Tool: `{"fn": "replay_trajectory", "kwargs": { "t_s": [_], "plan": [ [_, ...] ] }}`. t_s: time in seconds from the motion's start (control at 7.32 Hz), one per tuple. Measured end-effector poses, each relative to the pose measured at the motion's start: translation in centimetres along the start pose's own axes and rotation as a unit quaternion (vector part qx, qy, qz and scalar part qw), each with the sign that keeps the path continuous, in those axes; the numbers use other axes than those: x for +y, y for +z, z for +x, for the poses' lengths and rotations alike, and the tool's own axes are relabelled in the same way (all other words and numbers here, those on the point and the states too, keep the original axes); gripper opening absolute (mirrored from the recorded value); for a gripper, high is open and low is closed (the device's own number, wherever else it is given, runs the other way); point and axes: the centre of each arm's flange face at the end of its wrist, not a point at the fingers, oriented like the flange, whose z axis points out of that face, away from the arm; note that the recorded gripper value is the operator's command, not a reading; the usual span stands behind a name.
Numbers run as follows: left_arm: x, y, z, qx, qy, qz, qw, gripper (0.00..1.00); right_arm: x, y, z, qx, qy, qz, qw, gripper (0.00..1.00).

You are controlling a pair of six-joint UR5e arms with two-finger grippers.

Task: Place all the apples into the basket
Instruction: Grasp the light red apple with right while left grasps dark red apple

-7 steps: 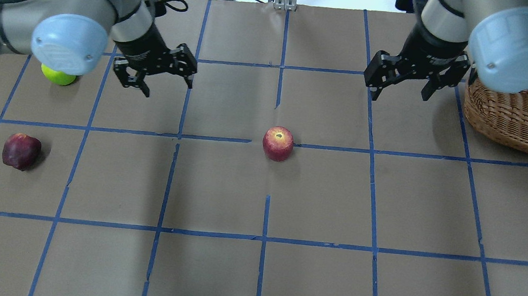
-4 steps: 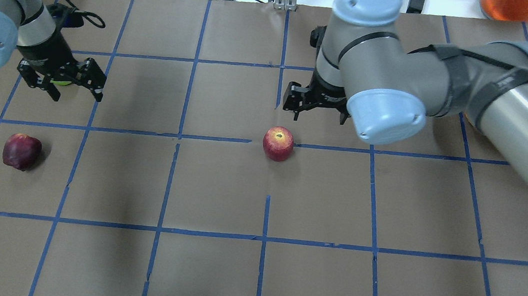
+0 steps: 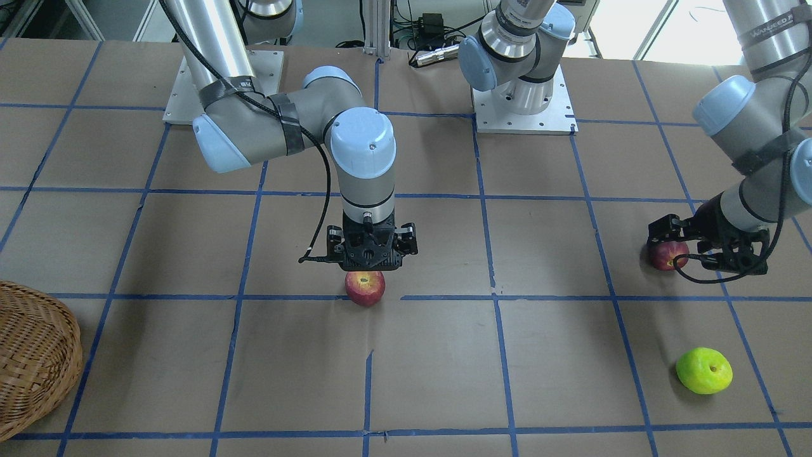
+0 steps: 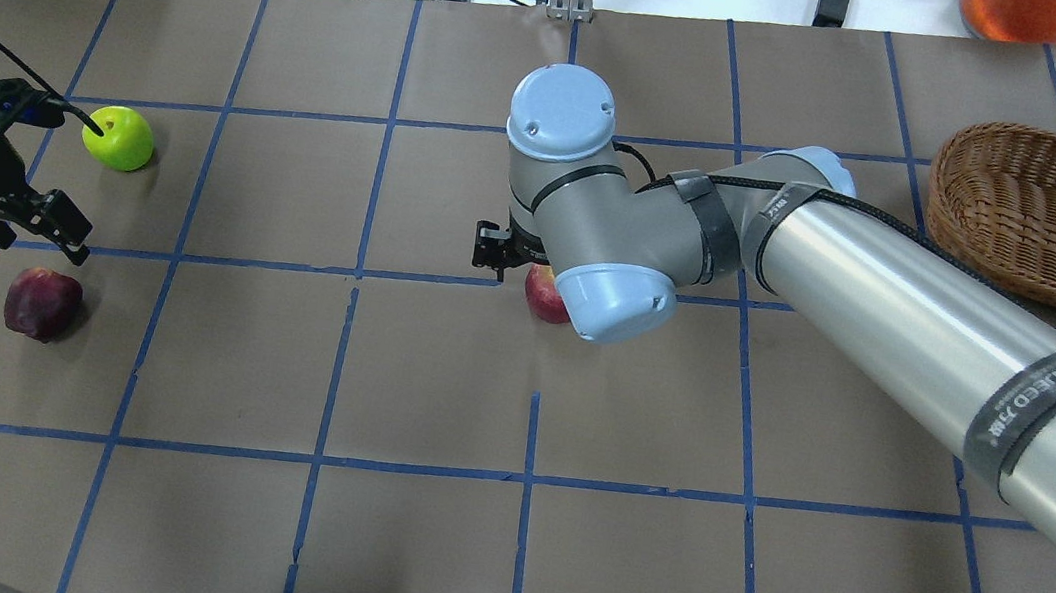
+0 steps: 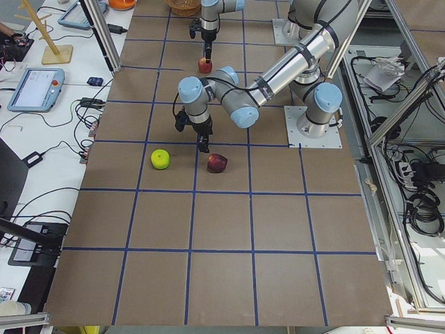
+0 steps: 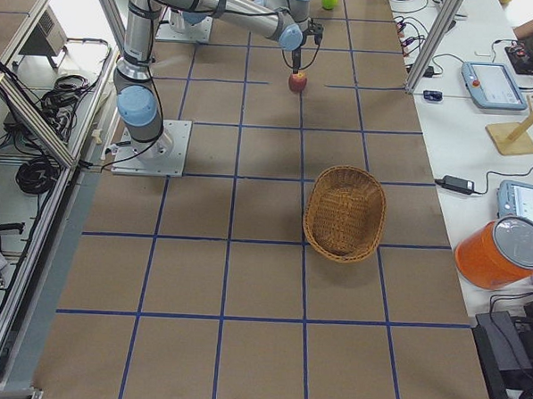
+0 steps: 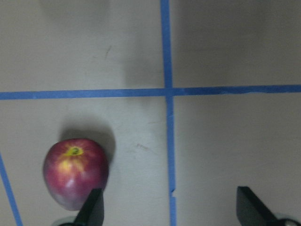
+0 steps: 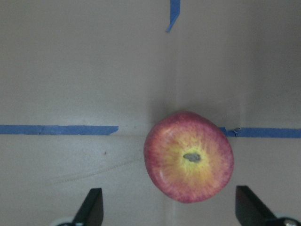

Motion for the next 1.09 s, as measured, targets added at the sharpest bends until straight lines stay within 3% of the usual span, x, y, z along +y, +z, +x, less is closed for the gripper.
{"fn": "replay_trajectory", "kwargs": {
  "t_s": [0.27,0.55,0.68,0.82,0.96,1.09],
  "plan": [
    [0.9,3.9,-0.8,-0.034,0.031,-0.022,0.9987,1.0,-0.2,1.7,0.3,0.02,-0.019,0.002,0.9996,1.0],
    [1.0,6.4,-0.8,-0.036,0.046,-0.047,0.9972,1.0,-0.3,3.3,0.7,0.046,-0.041,0.006,0.9981,1.0],
    [0.9,7.4,-0.9,-0.032,0.048,-0.054,0.9969,0.72,-0.4,4.1,0.7,0.046,-0.043,0.008,0.9979,1.0],
    [0.7,7.8,-1.0,-0.031,0.047,-0.056,0.9968,0.39,-0.5,4.9,0.7,0.042,-0.044,0.007,0.9982,0.62],
    [0.6,7.5,-1.0,-0.034,0.044,-0.052,0.9971,0.35,-0.7,5.4,1.0,0.034,-0.041,0.003,0.9986,0.01],
    [0.3,6.5,-0.8,-0.038,0.037,-0.044,0.9976,0.36,-0.9,5.6,1.4,0.02,-0.036,-0.004,0.9992,0.0]
  ]
}}
